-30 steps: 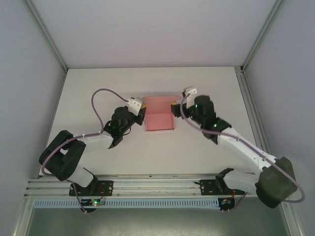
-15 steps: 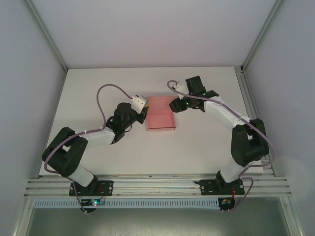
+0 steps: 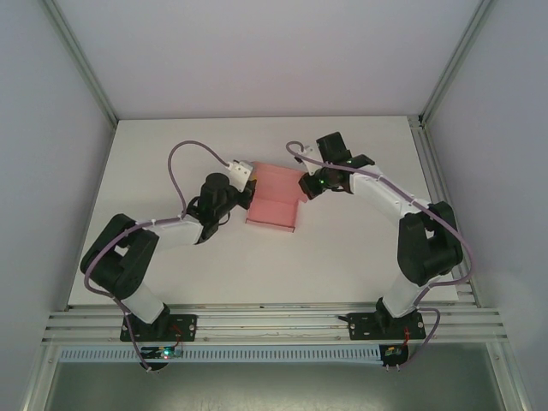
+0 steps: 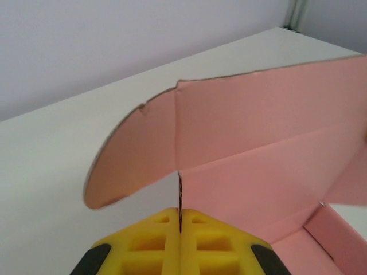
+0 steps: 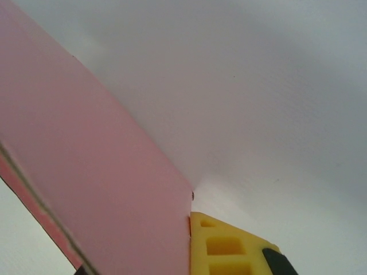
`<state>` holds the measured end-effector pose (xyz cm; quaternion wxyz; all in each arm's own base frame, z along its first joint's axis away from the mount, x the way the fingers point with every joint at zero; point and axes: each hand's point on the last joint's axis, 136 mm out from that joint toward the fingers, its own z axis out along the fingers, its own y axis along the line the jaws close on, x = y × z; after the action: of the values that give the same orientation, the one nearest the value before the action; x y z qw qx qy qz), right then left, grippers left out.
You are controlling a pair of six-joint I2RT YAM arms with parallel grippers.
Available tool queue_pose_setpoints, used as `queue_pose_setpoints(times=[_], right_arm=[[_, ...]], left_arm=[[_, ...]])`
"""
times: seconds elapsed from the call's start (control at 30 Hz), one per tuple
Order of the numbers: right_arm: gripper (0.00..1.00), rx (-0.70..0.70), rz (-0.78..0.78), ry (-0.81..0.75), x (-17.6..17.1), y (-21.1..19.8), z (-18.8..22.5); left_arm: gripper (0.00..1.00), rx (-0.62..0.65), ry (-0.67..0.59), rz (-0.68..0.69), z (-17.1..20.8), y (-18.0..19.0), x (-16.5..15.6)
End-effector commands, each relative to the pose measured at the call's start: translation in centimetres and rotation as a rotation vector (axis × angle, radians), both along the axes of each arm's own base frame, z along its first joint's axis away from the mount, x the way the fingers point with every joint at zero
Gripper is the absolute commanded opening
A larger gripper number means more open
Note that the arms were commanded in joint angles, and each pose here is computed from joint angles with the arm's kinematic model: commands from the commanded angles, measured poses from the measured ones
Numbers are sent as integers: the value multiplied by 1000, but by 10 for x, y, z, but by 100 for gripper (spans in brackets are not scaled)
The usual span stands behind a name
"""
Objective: Assemble paper box
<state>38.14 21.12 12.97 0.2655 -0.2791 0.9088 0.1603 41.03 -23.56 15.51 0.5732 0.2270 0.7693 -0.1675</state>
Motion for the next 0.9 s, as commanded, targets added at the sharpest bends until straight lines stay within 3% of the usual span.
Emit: queue_pose_setpoints(times=[0.0, 0.13, 0.3, 0.5, 0.7, 0.87], right_arm=[[0, -4, -147, -84, 8, 16, 12], [0, 106, -354, -207, 32, 39, 32], [0, 259, -479, -190, 52, 58, 36], [2, 413, -589, -181, 66, 66, 54], [2, 407, -575, -200, 62, 84, 58], [1, 307, -555, -260, 43, 87, 38]], left_arm=[[0, -125, 20, 85, 14, -3, 15], [0, -218, -4, 84, 19, -11, 23], [0, -210, -12, 130, 8, -6, 29], [0, -223, 15, 110, -8, -3, 15], [0, -251, 54, 106, -24, -3, 8], [0, -282, 95, 100, -37, -5, -1]])
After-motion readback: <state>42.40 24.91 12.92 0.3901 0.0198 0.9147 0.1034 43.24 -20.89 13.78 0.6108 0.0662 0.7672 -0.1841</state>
